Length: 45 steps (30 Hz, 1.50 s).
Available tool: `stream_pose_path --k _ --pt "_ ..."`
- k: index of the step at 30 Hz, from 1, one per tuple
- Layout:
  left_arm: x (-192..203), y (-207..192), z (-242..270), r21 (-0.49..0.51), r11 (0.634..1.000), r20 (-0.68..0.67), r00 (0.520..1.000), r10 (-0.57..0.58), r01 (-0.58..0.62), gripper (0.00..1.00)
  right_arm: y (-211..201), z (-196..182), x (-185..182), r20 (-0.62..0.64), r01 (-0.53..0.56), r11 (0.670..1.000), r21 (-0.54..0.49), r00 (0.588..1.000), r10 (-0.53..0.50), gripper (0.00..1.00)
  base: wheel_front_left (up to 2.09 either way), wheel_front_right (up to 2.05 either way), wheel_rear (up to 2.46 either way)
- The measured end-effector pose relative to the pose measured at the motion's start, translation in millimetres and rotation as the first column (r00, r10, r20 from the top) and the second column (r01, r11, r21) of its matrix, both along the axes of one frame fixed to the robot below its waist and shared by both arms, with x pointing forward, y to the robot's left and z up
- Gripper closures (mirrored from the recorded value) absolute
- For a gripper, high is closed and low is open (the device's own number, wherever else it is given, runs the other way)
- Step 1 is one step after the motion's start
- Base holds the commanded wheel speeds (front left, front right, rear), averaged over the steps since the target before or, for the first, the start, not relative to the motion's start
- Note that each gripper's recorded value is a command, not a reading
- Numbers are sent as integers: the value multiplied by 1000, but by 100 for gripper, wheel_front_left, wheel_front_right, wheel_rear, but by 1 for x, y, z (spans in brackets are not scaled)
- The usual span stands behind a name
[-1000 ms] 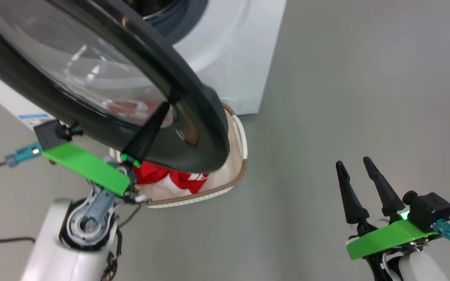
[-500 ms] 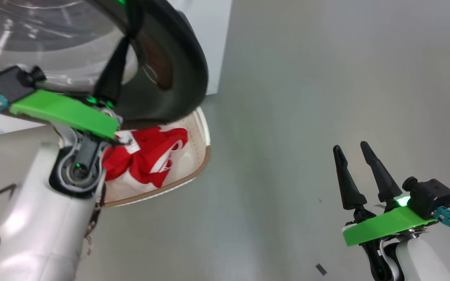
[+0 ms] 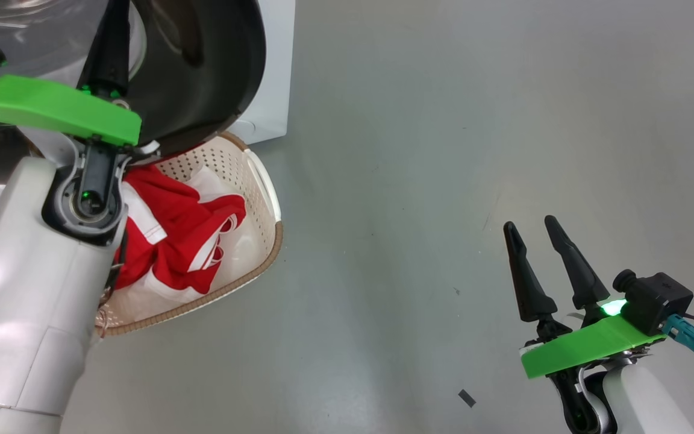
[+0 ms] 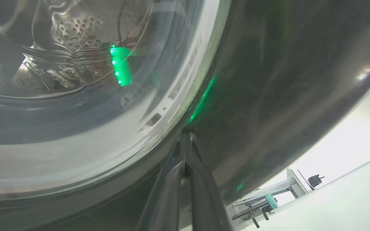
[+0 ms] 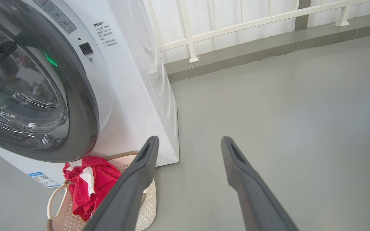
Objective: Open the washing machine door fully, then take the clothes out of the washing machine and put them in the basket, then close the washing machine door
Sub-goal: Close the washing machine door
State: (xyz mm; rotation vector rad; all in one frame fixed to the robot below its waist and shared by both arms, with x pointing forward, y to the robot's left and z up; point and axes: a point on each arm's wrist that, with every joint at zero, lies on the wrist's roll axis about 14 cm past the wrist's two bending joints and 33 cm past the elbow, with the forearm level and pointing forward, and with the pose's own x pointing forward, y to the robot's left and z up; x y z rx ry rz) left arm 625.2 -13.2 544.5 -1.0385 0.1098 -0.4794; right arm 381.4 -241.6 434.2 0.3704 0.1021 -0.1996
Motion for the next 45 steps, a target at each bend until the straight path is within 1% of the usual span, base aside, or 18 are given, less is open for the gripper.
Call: stream_pose_path --k 5,13,14,16,19,20,21,22,23,24,28,34,40,42,45 --pt "-2 -2 3 3 1000 6 1000 -2 2 100 0 2 0 7 1 1000 0 1000 -1 0 0 0 0" --pt "-14 9 -2 30 999 6 1000 13 -13 100 8 5 5 22 -24 1000 7 999 24 0 0 0 0" --pt "-18 10 -6 40 999 -3 1000 10 -10 97 9 6 5 24 -29 1000 4 999 29 0 0 0 0" --pt "-26 14 -15 51 999 -21 1000 16 -14 67 12 8 7 31 -38 999 0 999 38 0 0 0 0" --pt "-38 22 -27 63 998 -48 998 28 -25 54 16 11 9 40 -52 999 -4 998 53 0 0 0 0" --pt "-42 26 -30 63 998 -58 998 34 -31 40 17 12 10 43 -56 998 -5 997 56 0 0 0 0" --pt "-45 29 -33 67 997 -66 997 39 -35 24 17 12 10 45 -59 998 -11 997 59 0 0 0 0" --pt "-49 32 -37 72 997 -76 996 44 -39 15 17 13 11 44 -62 998 -21 997 63 0 0 0 0" --pt "-54 36 -42 76 996 -87 995 51 -45 3 18 13 11 45 -65 998 -25 997 66 0 0 0 0" --pt "-58 41 -46 75 996 -100 993 63 -55 0 19 13 11 45 -68 997 -23 997 69 0 0 0 0" --pt "-74 64 -63 97 990 -139 983 120 -107 0 28 8 7 33 -91 996 -17 995 91 0 0 0 0" --pt "-95 96 -77 126 974 -165 964 208 -189 0 38 12 13 49 -124 992 -18 991 125 0 0 0 0" --pt "-119 122 -87 203 951 -152 952 267 -234 0 48 11 14 48 -158 987 -12 986 159 0 0 0 0" --pt "-127 130 -90 211 944 -156 945 289 -254 0 52 11 14 48 -169 986 -10 984 169 0 0 0 0" --pt "-145 141 -95 246 930 -150 937 316 -274 0 57 13 14 55 -189 982 -12 980 190 0 0 0 0"
